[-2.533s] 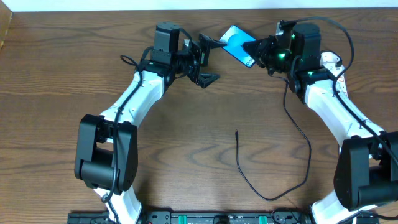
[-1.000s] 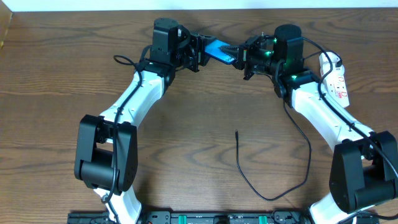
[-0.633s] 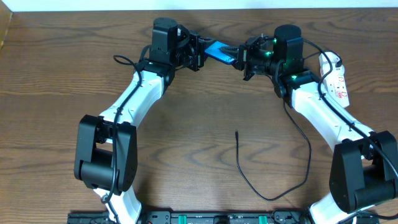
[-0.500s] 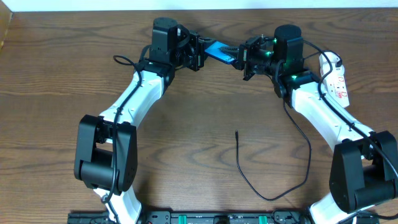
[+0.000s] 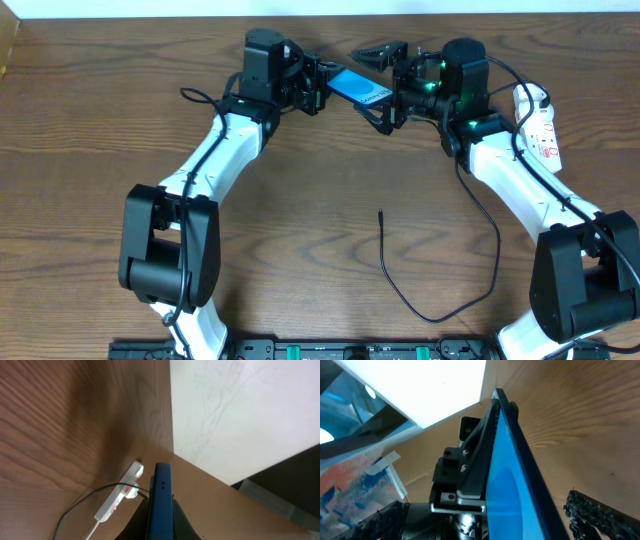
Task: Plug charger to phone and switch on socket
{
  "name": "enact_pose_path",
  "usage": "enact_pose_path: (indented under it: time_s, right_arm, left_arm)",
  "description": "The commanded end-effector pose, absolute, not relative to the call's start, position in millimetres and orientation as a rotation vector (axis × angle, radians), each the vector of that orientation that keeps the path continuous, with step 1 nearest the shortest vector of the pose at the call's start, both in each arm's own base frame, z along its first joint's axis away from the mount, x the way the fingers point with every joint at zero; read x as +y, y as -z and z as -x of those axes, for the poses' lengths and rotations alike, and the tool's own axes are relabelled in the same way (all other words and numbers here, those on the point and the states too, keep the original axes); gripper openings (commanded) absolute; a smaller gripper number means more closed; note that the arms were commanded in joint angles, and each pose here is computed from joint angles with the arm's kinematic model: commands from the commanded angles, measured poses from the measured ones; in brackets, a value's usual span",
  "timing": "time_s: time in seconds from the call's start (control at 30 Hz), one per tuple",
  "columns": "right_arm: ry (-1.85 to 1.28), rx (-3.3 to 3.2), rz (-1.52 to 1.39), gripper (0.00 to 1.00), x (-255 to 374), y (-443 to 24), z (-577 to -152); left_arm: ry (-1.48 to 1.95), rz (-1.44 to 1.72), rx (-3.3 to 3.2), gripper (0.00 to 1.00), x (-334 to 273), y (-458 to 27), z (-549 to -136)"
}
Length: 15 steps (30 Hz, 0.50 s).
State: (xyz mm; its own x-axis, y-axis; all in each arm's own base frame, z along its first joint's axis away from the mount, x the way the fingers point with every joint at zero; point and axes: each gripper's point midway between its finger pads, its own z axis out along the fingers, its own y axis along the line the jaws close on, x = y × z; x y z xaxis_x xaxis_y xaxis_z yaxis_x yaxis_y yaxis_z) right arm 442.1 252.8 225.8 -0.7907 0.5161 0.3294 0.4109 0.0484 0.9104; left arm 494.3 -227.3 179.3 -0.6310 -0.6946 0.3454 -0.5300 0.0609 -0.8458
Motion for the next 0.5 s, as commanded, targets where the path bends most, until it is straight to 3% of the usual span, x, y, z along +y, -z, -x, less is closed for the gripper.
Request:
enact_pose_path:
  time_s: [0.0, 0.3, 0.47]
  right_arm:
    - [-1.860, 2.177, -0.830, 0.99, 246, -240, -448]
    - [-1.745, 2.120, -0.433, 0.99, 198, -248, -458]
    - [-1.723, 2.031, -0.315, 0.99, 175, -265, -465]
  left_arm:
    - [1.637, 1.183, 2.131, 0.07, -207, -200, -503]
    - [1.814, 0.614, 2.226, 0.08, -168, -224, -480]
    - [1.878, 0.554, 2.263, 0.07, -155, -221, -466]
